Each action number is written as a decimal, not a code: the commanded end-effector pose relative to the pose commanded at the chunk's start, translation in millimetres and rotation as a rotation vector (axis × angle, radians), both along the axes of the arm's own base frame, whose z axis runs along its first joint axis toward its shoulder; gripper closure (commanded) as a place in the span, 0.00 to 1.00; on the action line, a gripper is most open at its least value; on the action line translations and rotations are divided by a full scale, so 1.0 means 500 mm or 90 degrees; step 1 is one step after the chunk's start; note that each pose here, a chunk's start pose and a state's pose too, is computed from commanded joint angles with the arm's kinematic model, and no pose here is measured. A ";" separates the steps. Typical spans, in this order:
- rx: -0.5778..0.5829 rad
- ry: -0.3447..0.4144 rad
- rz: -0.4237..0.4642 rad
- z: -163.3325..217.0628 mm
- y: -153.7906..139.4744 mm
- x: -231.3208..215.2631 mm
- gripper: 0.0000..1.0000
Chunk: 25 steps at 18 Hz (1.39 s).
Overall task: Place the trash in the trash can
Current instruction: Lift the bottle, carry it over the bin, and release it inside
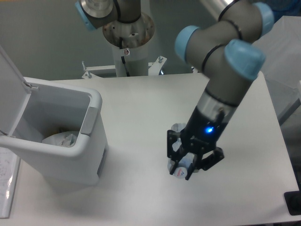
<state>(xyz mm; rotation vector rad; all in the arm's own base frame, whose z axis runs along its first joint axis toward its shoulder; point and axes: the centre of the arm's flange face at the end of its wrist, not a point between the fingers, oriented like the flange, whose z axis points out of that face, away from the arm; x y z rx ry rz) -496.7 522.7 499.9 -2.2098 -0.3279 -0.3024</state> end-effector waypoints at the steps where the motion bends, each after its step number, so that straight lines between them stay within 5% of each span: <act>1: 0.013 0.000 0.009 0.023 -0.002 0.006 1.00; 6: 0.090 -0.044 -0.005 0.124 0.004 0.059 1.00; 16: 0.188 -0.028 -0.109 0.299 0.011 0.248 1.00; 25: 0.170 -0.059 -0.206 0.266 0.100 0.442 0.99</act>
